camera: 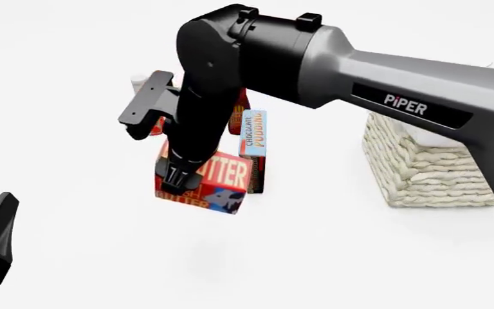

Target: Pick the butter and place it in the basket.

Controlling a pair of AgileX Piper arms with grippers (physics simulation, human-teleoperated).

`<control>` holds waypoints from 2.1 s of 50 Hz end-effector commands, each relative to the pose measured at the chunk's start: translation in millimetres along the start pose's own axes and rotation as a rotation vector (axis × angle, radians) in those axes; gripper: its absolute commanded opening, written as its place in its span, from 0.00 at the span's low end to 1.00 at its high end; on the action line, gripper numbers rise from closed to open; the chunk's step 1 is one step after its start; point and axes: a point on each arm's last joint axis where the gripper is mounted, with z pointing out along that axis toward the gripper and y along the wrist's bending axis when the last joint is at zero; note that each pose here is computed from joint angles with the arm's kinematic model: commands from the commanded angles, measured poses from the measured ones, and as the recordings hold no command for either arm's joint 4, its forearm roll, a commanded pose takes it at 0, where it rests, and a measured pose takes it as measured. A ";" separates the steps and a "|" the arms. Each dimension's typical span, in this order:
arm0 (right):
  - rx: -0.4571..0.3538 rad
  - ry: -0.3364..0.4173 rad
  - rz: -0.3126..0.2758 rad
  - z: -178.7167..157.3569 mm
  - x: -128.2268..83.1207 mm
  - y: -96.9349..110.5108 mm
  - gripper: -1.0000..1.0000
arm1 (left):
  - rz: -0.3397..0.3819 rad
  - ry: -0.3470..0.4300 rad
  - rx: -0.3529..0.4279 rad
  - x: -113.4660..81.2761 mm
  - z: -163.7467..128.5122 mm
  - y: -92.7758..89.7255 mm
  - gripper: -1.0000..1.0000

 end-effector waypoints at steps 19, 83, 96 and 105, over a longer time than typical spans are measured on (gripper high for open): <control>0.095 -0.147 0.124 -71.6 18.7 -24.2 0.00 | 0.000 0.000 0.000 0.0 0.0 0.0 1.00; 0.336 -0.338 0.410 -138.2 88.7 -94.5 0.00 | 0.000 0.000 0.000 0.0 0.0 0.0 1.00; 0.408 -0.401 0.467 -158.1 107.8 -102.8 0.00 | 0.000 0.000 0.000 0.0 0.0 0.0 1.00; 0.430 -0.424 0.496 -164.5 115.9 -103.1 0.00 | 0.000 0.000 0.000 0.0 0.0 0.0 1.00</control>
